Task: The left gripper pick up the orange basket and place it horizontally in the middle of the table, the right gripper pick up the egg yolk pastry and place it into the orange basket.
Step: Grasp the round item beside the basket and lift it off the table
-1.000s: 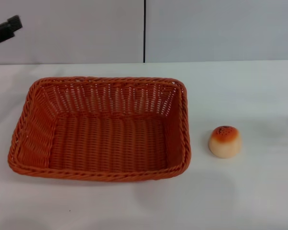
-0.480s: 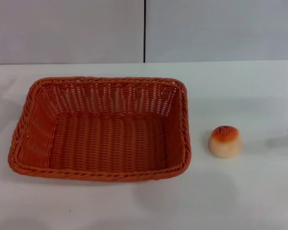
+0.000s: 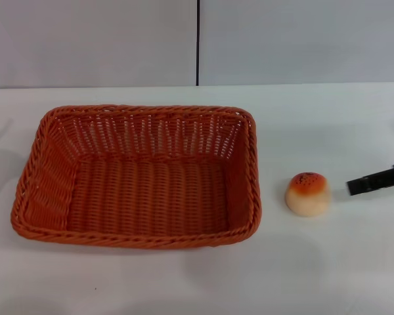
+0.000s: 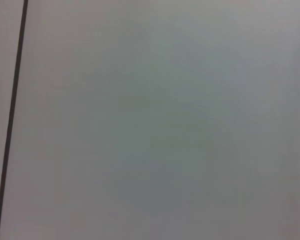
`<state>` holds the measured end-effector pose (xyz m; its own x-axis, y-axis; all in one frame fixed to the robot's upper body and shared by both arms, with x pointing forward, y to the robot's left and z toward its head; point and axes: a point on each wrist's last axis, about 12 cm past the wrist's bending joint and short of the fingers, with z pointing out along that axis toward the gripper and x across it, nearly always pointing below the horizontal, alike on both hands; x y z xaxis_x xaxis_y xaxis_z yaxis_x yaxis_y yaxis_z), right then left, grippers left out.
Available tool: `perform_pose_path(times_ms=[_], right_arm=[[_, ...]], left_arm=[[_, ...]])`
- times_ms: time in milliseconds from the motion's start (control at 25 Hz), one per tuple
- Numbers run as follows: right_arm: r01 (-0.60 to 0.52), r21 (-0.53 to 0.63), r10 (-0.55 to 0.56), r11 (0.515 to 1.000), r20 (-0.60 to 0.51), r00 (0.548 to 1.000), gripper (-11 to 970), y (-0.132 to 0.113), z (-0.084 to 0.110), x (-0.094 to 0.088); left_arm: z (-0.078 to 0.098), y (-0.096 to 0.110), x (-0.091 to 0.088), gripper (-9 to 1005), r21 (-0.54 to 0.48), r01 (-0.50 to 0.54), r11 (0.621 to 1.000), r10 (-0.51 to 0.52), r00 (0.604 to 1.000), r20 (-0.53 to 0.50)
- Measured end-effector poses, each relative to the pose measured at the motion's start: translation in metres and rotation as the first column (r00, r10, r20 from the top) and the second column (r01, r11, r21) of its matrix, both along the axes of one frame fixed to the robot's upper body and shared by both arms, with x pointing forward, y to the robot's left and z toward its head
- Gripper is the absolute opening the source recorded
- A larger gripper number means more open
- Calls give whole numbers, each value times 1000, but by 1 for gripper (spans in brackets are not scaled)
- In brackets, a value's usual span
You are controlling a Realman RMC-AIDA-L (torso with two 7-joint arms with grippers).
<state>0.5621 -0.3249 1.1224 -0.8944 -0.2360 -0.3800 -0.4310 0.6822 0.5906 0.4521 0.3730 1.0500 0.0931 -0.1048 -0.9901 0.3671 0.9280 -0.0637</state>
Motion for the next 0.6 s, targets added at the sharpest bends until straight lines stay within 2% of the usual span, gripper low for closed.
perform_pose_path(times_ms=[280, 600], right_arm=[[-46, 5, 46, 999, 59, 997, 573, 23, -15, 14], [-52, -27, 54, 998, 61, 997, 573, 34, -25, 19]], left_arm=[[-1, 0, -1, 814, -4, 0, 1000, 0, 1000, 0], [-2, 0, -2, 814, -7, -3, 1000, 2, 1000, -6]])
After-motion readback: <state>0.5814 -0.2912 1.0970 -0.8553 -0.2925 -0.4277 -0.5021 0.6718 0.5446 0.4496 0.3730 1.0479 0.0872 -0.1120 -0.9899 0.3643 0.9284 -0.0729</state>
